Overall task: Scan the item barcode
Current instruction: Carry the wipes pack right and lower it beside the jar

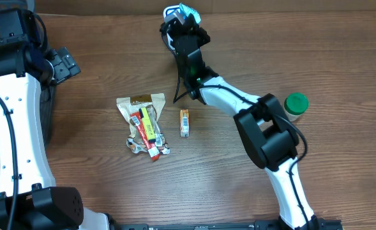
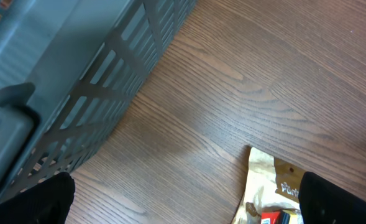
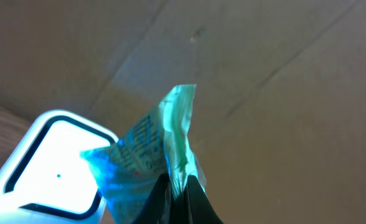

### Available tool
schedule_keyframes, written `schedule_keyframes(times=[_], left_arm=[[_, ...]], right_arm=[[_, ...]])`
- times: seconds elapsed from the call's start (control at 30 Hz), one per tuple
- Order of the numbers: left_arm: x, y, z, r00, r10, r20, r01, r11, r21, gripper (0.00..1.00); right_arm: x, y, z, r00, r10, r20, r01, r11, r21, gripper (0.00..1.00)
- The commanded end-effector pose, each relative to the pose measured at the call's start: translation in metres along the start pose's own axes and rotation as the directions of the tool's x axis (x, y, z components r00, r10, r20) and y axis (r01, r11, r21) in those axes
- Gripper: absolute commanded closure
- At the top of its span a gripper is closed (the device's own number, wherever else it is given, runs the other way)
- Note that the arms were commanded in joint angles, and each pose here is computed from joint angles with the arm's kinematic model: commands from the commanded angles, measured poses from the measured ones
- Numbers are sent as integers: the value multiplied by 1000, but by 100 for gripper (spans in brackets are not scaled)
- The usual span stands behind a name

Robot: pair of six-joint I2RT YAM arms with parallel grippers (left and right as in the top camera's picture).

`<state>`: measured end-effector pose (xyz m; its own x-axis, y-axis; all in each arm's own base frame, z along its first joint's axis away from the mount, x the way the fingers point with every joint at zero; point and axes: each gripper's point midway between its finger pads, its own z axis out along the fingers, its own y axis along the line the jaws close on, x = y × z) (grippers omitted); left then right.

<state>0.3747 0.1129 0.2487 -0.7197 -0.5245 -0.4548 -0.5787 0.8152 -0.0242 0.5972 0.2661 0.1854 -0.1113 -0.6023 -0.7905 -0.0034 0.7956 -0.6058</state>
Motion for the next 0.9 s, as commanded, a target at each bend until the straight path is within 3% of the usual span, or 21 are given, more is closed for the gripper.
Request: schedule_keyframes(times=[0.0, 0.17, 0.3, 0.47, 0.5, 0.6, 0.7, 0.83, 0.87], left_arm=[[-7, 2, -12, 999, 4, 42, -4, 1000, 2, 0], [-7, 2, -12, 999, 4, 42, -4, 1000, 2, 0], [-7, 2, -12, 999, 4, 42, -4, 1000, 2, 0], [-7, 2, -12, 999, 4, 42, -4, 1000, 2, 0], [-7, 2, -12, 999, 4, 42, -4, 1000, 2, 0], [-7, 2, -12, 999, 4, 42, -4, 1000, 2, 0], [-7, 2, -12, 999, 4, 42, -4, 1000, 2, 0], [-7, 2, -12, 999, 4, 42, -4, 1000, 2, 0], [-7, 2, -12, 999, 4, 42, -4, 1000, 2, 0]], right_arm=[[-78, -86, -31, 962, 261, 83, -266, 963, 46, 97], [-55, -108, -57, 945, 300, -131, -309, 950, -49, 97], [9, -109, -92, 884, 189, -428, -296, 934, -199, 96], [101, -103, -145, 682, -10, -731, -363, 864, -350, 96], [127, -104, -164, 588, -59, -807, -428, 824, -372, 96], [149, -103, -181, 511, -109, -853, -516, 754, -405, 96], [164, -110, -184, 499, -138, -856, -534, 729, -428, 94], [176, -120, -182, 475, -119, -872, -545, 738, -398, 80], [177, -121, -182, 471, -118, -874, -547, 738, -394, 70]])
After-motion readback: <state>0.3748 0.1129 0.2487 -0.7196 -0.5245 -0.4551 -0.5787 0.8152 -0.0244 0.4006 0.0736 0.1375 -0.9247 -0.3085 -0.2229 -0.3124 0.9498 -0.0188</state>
